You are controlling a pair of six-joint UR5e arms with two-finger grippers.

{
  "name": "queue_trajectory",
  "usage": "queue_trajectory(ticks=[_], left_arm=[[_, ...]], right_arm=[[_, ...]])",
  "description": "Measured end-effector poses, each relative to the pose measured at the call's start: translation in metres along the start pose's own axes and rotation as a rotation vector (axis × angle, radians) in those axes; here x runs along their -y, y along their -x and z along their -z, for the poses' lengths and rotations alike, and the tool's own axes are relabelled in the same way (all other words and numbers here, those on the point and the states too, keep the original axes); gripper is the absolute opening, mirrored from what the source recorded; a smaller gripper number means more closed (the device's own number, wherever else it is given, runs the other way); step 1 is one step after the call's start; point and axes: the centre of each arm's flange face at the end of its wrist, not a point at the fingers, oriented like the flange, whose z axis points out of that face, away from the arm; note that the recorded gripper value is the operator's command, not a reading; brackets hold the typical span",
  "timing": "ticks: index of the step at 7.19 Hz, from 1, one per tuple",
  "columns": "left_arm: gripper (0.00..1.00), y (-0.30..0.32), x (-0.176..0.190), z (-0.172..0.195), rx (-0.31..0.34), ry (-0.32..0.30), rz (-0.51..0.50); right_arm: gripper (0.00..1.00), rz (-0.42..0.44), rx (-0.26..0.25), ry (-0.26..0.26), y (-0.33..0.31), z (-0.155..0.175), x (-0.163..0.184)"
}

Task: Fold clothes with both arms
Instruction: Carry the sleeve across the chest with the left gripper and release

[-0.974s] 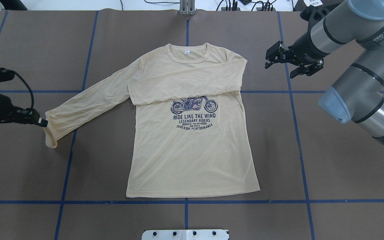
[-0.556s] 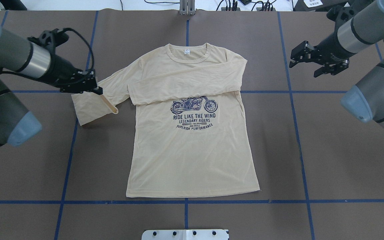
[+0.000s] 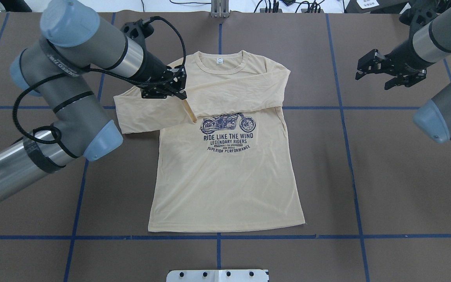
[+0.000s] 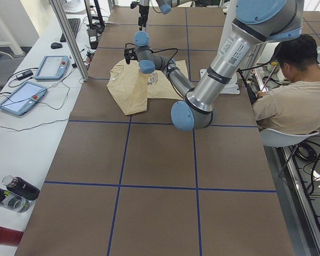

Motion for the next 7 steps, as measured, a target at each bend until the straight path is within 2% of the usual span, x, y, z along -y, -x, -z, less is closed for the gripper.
queue_trajectory(ticks=[3,5,7], left_arm=[[0.0,-0.093,-0.042,-0.056,-0.034,-0.055,-0.021],[0.0,-0.126,-0.059,-0.069,-0.052,-0.093,-0.054],[0.0,-0.138,-0.071,-0.092,-0.04,-0.108,-0.07]], right_arm=[[0.91,0.001,-0.001,-0.002,0.001,-0.001,0.001],[0.91,0.001,-0.002,-0.003,0.001,-0.001,0.001],[0.91,0.001,-0.003,-0.002,0.001,-0.001,0.001]])
